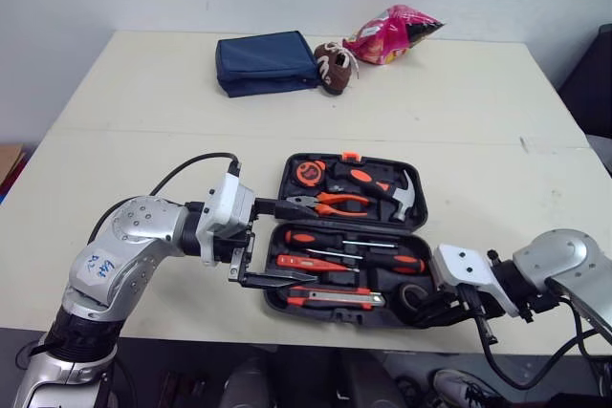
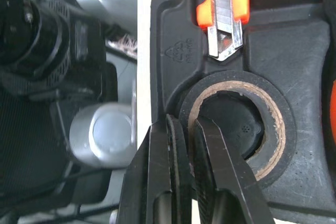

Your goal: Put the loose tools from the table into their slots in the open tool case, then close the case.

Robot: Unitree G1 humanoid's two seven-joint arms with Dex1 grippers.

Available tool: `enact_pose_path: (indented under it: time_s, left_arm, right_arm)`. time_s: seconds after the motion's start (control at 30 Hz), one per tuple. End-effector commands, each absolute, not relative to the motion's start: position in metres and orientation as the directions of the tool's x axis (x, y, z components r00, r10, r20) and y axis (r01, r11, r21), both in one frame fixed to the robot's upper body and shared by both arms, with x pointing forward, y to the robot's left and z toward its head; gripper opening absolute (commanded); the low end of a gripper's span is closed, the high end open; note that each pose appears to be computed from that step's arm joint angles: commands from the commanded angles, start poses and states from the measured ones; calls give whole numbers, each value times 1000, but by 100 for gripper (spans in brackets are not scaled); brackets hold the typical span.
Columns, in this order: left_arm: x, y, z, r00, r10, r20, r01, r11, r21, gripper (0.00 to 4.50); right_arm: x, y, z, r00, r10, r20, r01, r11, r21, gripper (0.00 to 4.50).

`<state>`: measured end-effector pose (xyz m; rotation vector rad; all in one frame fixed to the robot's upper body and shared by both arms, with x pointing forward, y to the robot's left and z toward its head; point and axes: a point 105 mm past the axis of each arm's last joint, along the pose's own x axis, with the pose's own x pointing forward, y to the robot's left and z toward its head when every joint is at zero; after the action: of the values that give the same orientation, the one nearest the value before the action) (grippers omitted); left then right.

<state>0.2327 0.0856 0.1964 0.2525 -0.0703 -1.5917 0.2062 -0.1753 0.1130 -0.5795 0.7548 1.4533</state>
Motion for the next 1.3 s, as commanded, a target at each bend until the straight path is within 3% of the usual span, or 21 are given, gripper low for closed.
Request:
enact_pose_path:
  time_s: [0.03, 0.23, 0.4, 0.57, 0.67, 1.07, 1.3]
  left_arm:
    - [227, 85, 203, -16, -994, -110, 970, -42, 240, 450]
    - [227, 86, 201, 2, -994, -111, 970, -25, 241, 450]
    - [227, 89, 200, 18, -993, -116, 973, -10, 231, 450]
    - [229, 98, 195, 36, -989, -144, 979, 5, 205, 450]
    - [233, 100, 193, 46, -988, -148, 978, 14, 209, 450]
    - [232, 99, 193, 48, -989, -143, 979, 19, 201, 450]
    - [233, 98, 193, 46, -988, -146, 979, 15, 204, 450]
  right_arm:
    - [208, -175, 108, -24, 639, -769, -994, 64, 84, 4]
    - [199, -163, 107, -85, 696, -713, -992, 11, 129, 4]
    - [205, -160, 128, -57, 758, -650, -998, -52, 27, 4]
    - [206, -168, 152, -98, 784, -613, -993, -35, 114, 4]
    - [209, -180, 134, -103, 706, -701, -994, -52, 95, 4]
    - [206, -160, 121, -95, 760, -642, -993, -26, 116, 4]
    - [204, -156, 113, -82, 725, -684, -994, -12, 107, 4]
